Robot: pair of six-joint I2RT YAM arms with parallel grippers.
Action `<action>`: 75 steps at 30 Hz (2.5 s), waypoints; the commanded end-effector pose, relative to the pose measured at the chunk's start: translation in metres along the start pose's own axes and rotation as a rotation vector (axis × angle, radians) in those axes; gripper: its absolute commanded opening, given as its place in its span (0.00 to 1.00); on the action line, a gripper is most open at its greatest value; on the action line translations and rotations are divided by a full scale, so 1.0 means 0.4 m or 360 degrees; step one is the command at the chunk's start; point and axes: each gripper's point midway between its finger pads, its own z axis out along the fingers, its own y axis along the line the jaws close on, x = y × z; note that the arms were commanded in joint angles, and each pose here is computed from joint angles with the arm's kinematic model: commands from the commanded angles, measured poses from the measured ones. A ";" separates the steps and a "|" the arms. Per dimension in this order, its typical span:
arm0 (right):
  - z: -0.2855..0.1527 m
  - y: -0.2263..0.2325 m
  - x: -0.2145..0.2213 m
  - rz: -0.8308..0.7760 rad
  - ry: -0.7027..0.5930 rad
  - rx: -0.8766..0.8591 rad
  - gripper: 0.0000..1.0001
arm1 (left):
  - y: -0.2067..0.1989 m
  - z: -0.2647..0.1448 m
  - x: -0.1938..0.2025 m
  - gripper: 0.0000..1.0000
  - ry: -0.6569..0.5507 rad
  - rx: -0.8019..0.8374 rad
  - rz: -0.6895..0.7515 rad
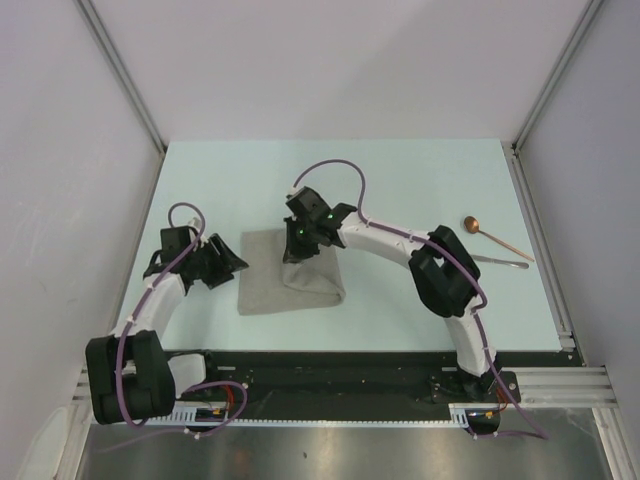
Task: Fold the napkin into a case and place the utensils inside
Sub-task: Fold the rectangle-folded napkin at the center of the board.
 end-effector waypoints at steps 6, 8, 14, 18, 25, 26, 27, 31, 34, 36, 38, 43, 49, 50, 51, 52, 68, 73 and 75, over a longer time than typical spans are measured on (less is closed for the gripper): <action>-0.020 0.118 -0.070 -0.0024 -0.0104 -0.0279 0.00 | 0.018 0.037 0.001 0.52 0.0037 -0.0018 -0.0108; -0.016 0.135 -0.081 -0.0043 -0.0108 -0.0302 0.00 | 0.041 0.047 0.007 0.49 0.0059 -0.0091 -0.0131; 0.031 0.155 -0.073 -0.0072 -0.0058 -0.0340 0.00 | 0.076 0.057 0.015 0.42 0.0052 -0.0187 -0.0160; 0.058 0.150 -0.069 -0.0082 -0.0044 -0.0350 0.00 | 0.080 0.045 0.018 0.41 -0.0002 -0.0196 -0.0172; 0.099 0.150 -0.063 -0.0078 -0.0020 -0.0371 0.00 | 0.085 0.040 0.024 0.36 -0.0020 -0.0209 -0.0190; 0.105 0.148 -0.063 -0.0077 -0.0016 -0.0368 0.00 | 0.086 0.039 0.026 0.37 -0.0020 -0.0209 -0.0190; 0.107 0.148 -0.063 -0.0072 -0.0014 -0.0366 0.00 | 0.086 0.040 0.025 0.36 -0.0023 -0.0210 -0.0189; 0.110 0.155 -0.074 -0.0073 -0.0031 -0.0372 0.00 | 0.088 0.039 0.026 0.36 -0.0022 -0.0212 -0.0190; 0.113 0.164 -0.079 -0.0066 -0.0036 -0.0386 0.00 | 0.091 0.040 0.032 0.36 -0.0017 -0.0214 -0.0192; 0.121 0.166 -0.071 -0.0062 -0.0014 -0.0395 0.00 | 0.093 0.042 0.034 0.36 -0.0020 -0.0211 -0.0198; 0.127 0.170 -0.064 -0.0059 -0.0001 -0.0398 0.00 | 0.094 0.042 0.038 0.36 -0.0014 -0.0212 -0.0200; 0.129 0.182 -0.061 -0.0066 -0.0004 -0.0409 0.00 | 0.097 0.043 0.042 0.36 -0.0011 -0.0214 -0.0201; 0.142 0.185 -0.050 -0.0065 0.0018 -0.0409 0.00 | 0.098 0.046 0.046 0.35 -0.0001 -0.0213 -0.0205; 0.145 0.185 -0.047 -0.0066 0.0023 -0.0410 0.00 | 0.098 0.045 0.045 0.35 -0.0006 -0.0214 -0.0206; 0.147 0.183 -0.047 -0.0062 0.0025 -0.0409 0.00 | 0.098 0.045 0.045 0.35 -0.0005 -0.0212 -0.0208; 0.149 0.184 -0.045 -0.0061 0.0026 -0.0408 0.00 | 0.097 0.043 0.044 0.36 -0.0008 -0.0213 -0.0205; -0.020 0.262 -0.076 -0.0260 0.0076 -0.0741 0.60 | 0.028 -0.016 -0.036 0.46 -0.0153 -0.0133 -0.0093; -0.165 0.185 -0.092 -0.0307 0.0068 -0.0745 0.71 | -0.070 -0.062 -0.105 0.57 -0.0206 0.0056 0.0084; -0.177 0.130 -0.061 -0.0301 0.0116 -0.0733 0.75 | -0.112 -0.062 -0.097 0.58 -0.0122 0.0196 0.0128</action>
